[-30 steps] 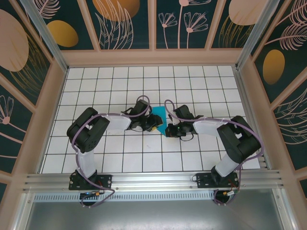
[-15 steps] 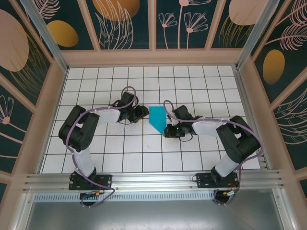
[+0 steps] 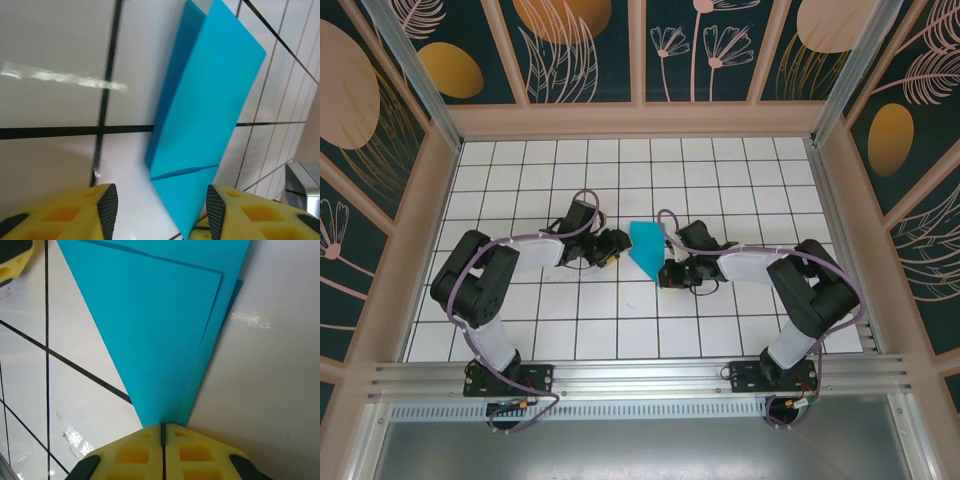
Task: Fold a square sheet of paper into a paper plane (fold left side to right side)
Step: Third fold the triangle at the center of the table, then fourth fold the wing at the center of the table.
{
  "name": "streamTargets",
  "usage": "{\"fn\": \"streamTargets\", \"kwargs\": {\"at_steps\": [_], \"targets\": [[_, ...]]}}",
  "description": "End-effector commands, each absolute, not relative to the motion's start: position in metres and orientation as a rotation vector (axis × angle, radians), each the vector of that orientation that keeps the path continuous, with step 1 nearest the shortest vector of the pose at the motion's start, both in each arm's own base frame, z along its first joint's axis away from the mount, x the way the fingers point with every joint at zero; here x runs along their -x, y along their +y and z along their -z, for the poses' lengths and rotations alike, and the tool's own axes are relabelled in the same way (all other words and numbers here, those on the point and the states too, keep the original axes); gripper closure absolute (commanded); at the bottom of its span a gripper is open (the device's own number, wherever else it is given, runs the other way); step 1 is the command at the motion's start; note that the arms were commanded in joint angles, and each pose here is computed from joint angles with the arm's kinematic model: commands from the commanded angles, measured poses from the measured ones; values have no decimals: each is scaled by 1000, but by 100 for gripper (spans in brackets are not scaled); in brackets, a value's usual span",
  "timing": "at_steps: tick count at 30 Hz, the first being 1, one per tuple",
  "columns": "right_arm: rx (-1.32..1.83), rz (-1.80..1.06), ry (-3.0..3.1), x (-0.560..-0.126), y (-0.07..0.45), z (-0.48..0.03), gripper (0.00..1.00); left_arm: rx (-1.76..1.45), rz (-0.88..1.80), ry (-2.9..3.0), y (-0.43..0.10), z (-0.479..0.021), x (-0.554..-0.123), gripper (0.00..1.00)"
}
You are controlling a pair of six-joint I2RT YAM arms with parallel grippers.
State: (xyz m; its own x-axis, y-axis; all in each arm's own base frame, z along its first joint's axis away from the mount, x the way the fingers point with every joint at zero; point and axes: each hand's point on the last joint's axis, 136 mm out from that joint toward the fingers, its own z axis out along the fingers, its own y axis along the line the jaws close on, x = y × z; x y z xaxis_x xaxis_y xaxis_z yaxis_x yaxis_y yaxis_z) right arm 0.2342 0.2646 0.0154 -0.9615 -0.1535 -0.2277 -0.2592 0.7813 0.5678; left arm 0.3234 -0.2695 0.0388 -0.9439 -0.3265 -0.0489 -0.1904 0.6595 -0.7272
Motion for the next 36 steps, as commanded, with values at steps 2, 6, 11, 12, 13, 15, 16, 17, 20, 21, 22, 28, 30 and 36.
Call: {"fn": "streamTargets", "kwargs": {"at_steps": [2,6,11,12,13,15,16,17,20,21,22,28,30,36], "targets": [[328,-879,2897,-219,260,4,92,396,1223,2700,-286,-37,-319,47],[335,-874,2900,-219,261,4,92,408,1205,2724,-289,-29,-317,48],[336,-874,2899,-220,261,4,92,412,1201,2737,-293,-24,-316,49],[339,-876,2900,-219,261,4,92,406,1208,2738,-295,-24,-316,50],[341,-876,2898,-220,262,4,92,398,1212,2734,-297,-25,-317,51],[342,-875,2900,-220,261,4,92,385,1221,2730,-301,-28,-319,52],[342,-875,2900,-220,261,5,92,384,1226,2724,-302,-30,-320,53],[342,-876,2900,-219,261,5,92,381,1224,2722,-302,-30,-321,54],[342,-874,2901,-220,261,5,92,374,1215,2715,-303,-33,-323,55],[342,-872,2902,-220,261,5,92,371,1208,2716,-302,-34,-324,56],[343,-871,2901,-219,261,5,92,370,1199,2716,-301,-35,-324,56],[345,-862,2887,-221,260,3,92,366,1180,2717,-299,-36,-324,64],[351,-854,2862,-225,261,-1,91,364,1177,2718,-299,-36,-323,71],[374,-799,2722,-245,259,-33,84,365,1142,2728,-296,-36,-322,89]]}}
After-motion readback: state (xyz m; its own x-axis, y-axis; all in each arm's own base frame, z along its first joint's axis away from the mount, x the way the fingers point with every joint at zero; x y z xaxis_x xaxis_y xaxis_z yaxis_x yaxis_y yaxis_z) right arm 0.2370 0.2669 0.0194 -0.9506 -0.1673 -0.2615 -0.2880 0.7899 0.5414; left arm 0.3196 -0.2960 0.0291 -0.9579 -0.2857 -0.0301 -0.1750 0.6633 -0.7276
